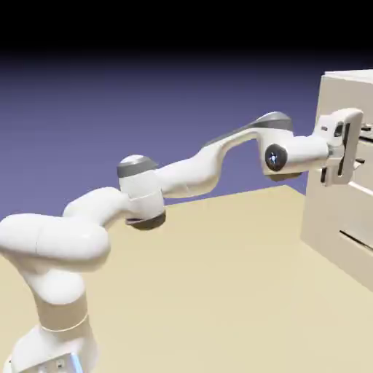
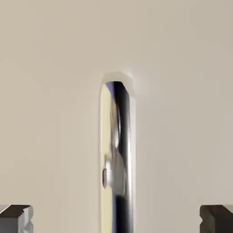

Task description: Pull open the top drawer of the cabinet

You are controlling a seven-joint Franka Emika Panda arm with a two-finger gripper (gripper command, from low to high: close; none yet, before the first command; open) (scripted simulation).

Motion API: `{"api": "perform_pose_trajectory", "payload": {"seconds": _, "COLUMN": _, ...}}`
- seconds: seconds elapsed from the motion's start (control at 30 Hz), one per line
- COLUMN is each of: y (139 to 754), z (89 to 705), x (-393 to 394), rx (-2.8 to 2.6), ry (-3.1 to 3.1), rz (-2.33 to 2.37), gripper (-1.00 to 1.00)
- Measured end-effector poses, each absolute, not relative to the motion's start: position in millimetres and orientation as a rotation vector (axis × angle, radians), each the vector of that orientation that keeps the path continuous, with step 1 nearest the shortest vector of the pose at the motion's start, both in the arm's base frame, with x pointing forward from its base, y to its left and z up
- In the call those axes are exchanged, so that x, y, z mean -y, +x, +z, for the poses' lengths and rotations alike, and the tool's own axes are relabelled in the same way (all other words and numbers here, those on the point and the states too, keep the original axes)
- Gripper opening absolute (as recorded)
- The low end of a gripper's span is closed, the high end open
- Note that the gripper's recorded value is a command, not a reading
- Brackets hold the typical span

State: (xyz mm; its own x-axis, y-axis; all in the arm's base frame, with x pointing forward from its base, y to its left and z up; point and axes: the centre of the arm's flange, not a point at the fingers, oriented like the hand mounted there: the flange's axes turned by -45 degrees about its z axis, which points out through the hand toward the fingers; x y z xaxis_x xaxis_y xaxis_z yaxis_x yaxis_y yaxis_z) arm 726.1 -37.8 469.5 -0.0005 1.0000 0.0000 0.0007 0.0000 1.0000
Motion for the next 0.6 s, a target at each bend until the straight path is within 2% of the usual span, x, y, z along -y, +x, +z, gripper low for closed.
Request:
{"api": "perform_pose_trajectory", "payload": {"seconds": 0.13, "y": 750, "z": 469, "x": 38, "rx": -1.21, "ry": 1.209, "rz": 1.21, "gripper": 0.0}}
{"api": "perform_pose_trajectory", "payload": {"seconds": 0.17, "y": 756, "z": 469, "x": 38, "rx": -1.21, "ry": 1.209, "rz": 1.21, "gripper": -1.0}}
{"api": "perform_pose_trajectory", "payload": {"seconds": 0.6, "y": 683, "z": 469, "x": 38, "rx": -1.211, "ry": 1.21, "rz": 1.209, "gripper": -1.0}}
